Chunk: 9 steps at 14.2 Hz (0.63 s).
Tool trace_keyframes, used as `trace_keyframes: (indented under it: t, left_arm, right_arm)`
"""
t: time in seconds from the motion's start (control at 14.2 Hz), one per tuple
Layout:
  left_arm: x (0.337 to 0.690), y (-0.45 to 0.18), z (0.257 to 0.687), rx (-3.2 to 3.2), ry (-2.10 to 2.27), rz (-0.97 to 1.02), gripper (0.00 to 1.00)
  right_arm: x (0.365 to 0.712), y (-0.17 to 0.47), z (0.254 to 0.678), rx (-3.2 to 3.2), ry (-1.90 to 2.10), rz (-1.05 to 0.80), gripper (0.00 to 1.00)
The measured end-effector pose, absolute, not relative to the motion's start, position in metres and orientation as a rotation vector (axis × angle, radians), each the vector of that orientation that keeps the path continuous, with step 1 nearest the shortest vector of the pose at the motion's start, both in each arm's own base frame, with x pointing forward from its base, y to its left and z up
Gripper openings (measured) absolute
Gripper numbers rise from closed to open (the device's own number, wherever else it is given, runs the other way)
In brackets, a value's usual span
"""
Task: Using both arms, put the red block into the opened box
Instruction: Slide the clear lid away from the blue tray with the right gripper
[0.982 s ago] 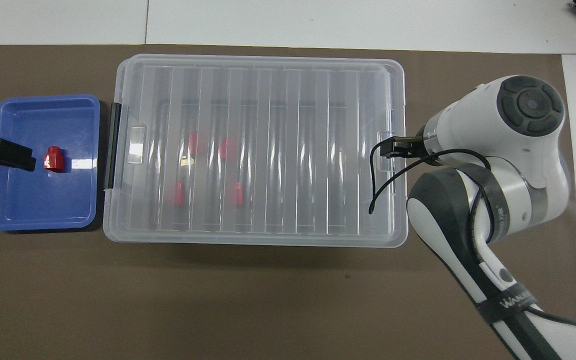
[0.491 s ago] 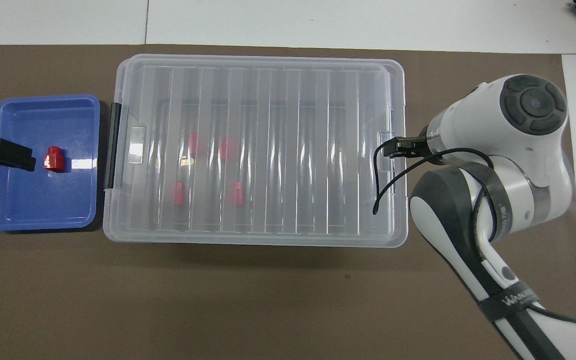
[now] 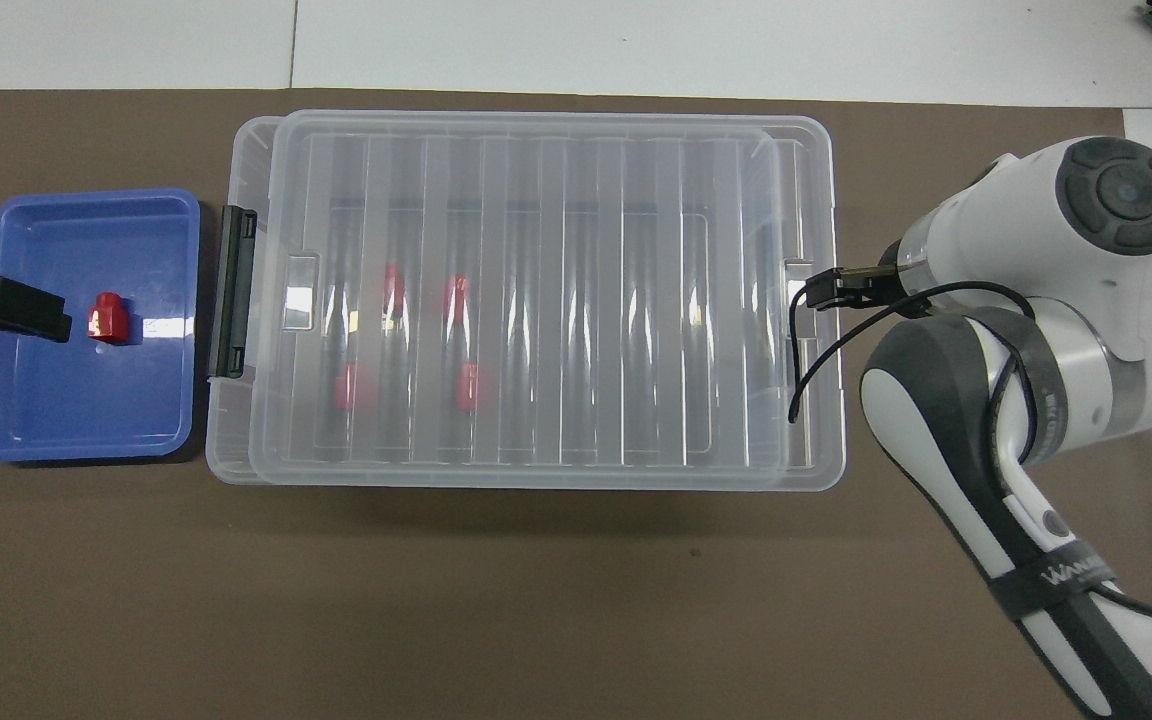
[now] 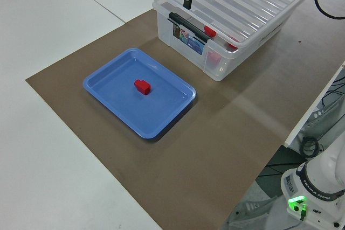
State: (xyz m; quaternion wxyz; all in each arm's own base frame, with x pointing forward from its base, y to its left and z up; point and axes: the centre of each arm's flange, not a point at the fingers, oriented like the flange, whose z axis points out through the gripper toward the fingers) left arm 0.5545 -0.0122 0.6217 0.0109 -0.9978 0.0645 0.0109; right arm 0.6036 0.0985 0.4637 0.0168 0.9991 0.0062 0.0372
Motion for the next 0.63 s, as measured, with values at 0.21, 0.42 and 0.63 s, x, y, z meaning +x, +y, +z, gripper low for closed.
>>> trace_keyframes:
  t: [0.21,0.42,0.63]
  left_arm:
    - [0.553,-0.012,0.621,-3.113,0.2,0.052,1.0]
    - [0.55,-0.004,0.622,-3.114,0.173,0.066,1.0]
    - [0.547,0.039,0.625,-3.117,0.05,0.06,1.0]
  right_arm:
    - [0.607,0.072,0.463,3.093,0.09,0.112,1.0]
    - [0.61,0.05,0.463,3.081,0.145,0.106,1.0]
    - [0.611,0.029,0.464,3.068,0.21,0.093,0.99]
